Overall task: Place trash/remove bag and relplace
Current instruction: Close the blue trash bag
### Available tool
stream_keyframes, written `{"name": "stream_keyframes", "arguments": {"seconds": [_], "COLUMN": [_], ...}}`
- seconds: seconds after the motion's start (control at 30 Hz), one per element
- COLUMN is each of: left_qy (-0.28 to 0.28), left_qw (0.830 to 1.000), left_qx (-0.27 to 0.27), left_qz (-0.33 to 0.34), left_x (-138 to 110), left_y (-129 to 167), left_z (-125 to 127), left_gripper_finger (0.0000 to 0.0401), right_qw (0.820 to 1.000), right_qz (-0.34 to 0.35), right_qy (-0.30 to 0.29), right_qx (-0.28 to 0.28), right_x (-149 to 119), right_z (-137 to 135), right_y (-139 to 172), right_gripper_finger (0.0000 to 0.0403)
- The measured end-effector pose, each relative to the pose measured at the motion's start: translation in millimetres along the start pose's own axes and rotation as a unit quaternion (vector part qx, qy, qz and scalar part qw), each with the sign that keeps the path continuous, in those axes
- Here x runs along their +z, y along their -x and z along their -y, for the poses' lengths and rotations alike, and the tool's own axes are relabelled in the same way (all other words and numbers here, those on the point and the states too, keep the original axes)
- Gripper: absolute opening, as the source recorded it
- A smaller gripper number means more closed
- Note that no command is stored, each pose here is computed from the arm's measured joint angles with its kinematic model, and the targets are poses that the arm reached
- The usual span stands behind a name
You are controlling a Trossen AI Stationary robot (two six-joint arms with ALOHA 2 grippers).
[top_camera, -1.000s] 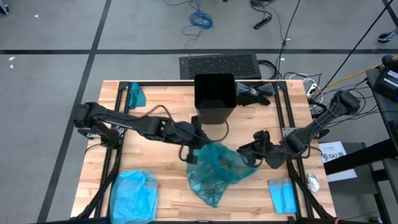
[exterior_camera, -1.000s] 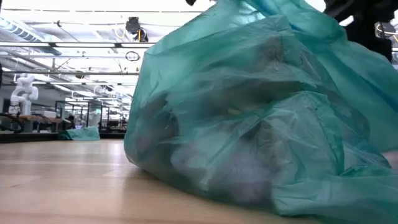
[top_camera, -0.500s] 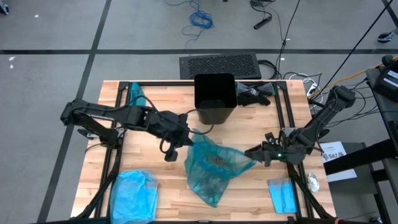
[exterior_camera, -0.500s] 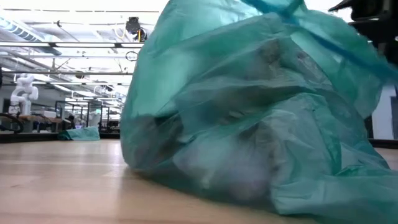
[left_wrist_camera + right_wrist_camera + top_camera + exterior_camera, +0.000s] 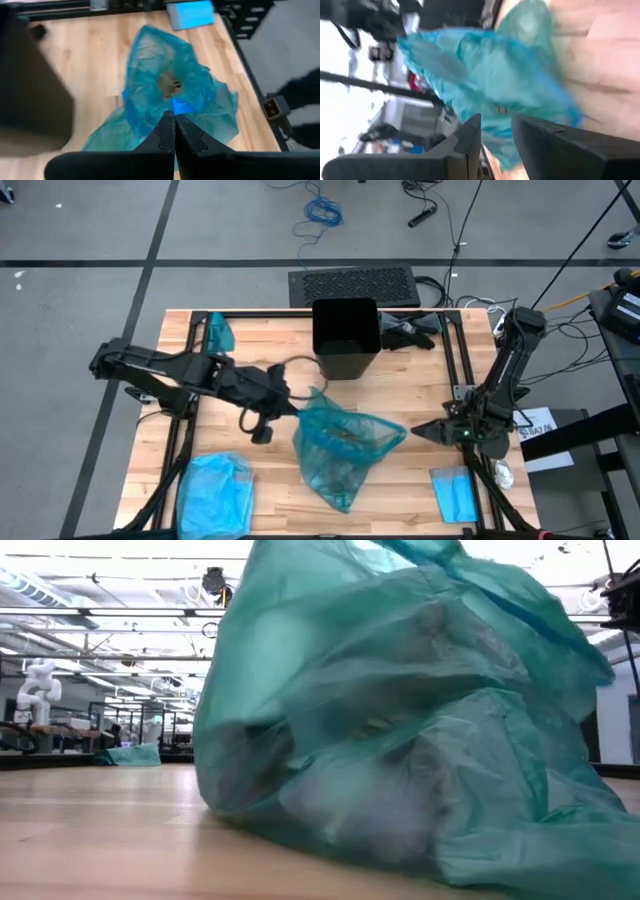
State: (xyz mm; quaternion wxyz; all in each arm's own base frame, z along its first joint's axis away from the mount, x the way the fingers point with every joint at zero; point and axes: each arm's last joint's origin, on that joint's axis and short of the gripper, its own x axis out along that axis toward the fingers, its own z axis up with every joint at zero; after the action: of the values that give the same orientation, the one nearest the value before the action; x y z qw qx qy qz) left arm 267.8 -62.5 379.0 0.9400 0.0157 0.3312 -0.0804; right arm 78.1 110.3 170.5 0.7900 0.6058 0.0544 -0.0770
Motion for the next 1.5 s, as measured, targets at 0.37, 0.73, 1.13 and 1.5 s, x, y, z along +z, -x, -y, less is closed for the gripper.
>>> {"name": "stream_keyframes", "arguments": {"seconds": [0.37,0.73,1.13,1.5], "left_qy": [0.042,0.047,0.052,0.052], "left_qw": [0.997,0.996,0.995,0.995], "left_qx": [0.063,0.064,0.062,0.061], "left_qz": [-0.015,-0.037,-0.054,-0.056], "left_x": [-17,-26,-30,-33], "left_y": [43,39,42,46], "left_z": [1,4,7,17], "left_gripper_finger": [0.0,0.0,0.0,0.0], "right_qw": [0.995,0.986,0.97,0.969], "right_qz": [0.076,0.122,0.167,0.174], "right_qy": [-0.062,-0.114,-0.172,-0.169], "right_qx": [0.011,0.012,0.043,0.041], "right_x": [0,-20,-44,-59], "right_z": [24,38,46,33], "right_y": [0,-18,-36,-58], "right_gripper_finger": [0.0103,0.0103,0.0103,0.0103]}}
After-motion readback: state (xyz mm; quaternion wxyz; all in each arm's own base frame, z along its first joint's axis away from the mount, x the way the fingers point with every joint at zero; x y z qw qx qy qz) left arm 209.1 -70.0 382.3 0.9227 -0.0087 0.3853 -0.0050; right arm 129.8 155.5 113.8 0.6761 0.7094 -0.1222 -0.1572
